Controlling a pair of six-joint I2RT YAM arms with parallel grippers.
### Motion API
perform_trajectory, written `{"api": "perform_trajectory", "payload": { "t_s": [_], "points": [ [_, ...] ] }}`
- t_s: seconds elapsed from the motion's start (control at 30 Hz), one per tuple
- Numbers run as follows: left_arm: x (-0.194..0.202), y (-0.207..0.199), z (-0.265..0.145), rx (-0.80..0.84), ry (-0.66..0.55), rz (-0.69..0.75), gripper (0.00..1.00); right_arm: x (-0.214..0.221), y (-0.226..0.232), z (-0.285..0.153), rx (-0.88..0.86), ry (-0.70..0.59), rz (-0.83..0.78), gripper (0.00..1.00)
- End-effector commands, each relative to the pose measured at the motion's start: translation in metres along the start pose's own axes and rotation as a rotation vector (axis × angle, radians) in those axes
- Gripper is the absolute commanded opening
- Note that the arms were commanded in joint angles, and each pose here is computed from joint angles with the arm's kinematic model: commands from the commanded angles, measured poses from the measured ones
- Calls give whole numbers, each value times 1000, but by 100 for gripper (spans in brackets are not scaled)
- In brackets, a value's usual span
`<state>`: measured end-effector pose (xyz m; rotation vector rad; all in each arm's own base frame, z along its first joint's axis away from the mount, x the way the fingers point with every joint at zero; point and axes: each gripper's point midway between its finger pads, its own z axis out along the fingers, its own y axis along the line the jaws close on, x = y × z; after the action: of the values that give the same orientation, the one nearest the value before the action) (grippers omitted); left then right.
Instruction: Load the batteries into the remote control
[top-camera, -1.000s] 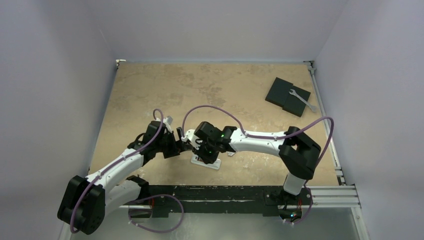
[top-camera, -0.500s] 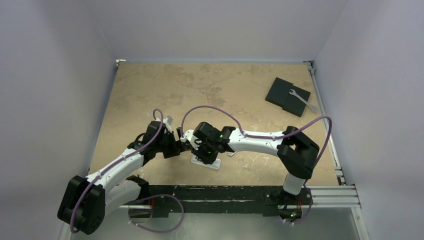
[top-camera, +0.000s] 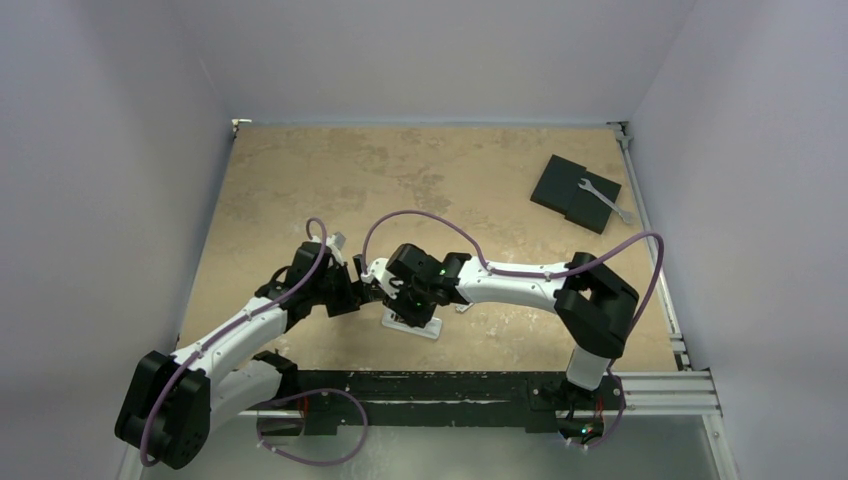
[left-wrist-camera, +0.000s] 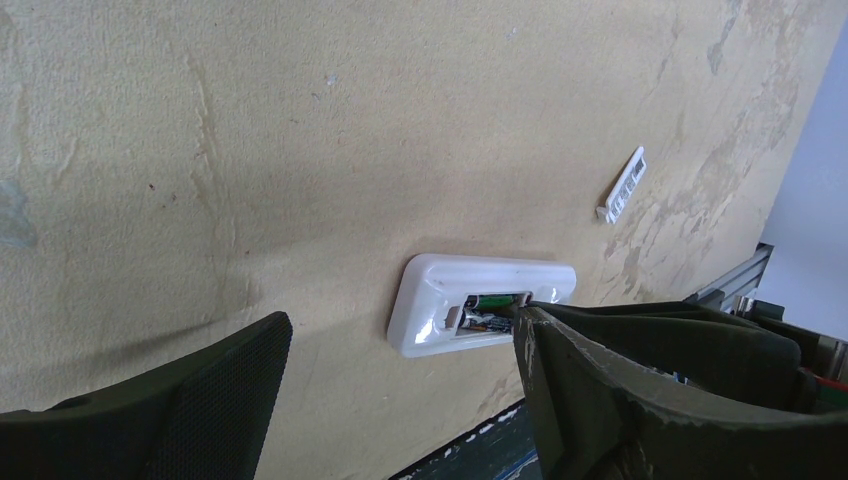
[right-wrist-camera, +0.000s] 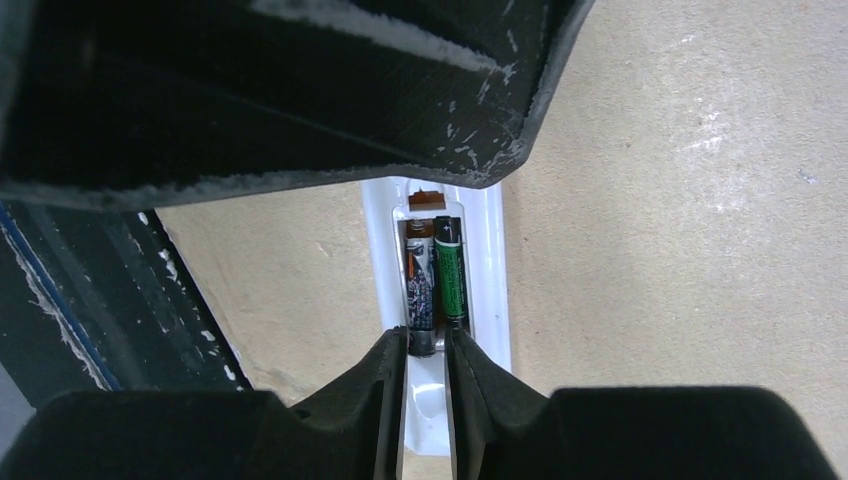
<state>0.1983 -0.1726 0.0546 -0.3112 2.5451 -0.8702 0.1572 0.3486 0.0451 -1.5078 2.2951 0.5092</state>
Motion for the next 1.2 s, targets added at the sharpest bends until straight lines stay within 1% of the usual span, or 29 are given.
{"api": "perform_trajectory", "payload": {
  "t_s": [0.0, 0.13, 0.23, 0.5, 0.7, 1.17],
  "points": [
    [-3, -3, 1, 20, -9, 4, 81, -32, -4, -15, 44, -100, 6, 28],
    [-3, -3, 1, 24, -9, 10, 81, -38, -5, -25, 60, -144, 13, 28],
    [-1, -5, 2, 40, 0, 15, 80, -38, -5, -31, 69, -168, 62, 28],
    [9, -5, 10, 64, 62, 17, 77, -33, -7, -47, 106, -217, 136, 27],
    [20, -4, 15, 53, 105, 33, 75, -29, -4, -58, 107, -281, 240, 26],
    [41, -16, 27, 59, 149, 87, 73, -13, 5, -45, 64, -281, 393, 24]
  ]
}}
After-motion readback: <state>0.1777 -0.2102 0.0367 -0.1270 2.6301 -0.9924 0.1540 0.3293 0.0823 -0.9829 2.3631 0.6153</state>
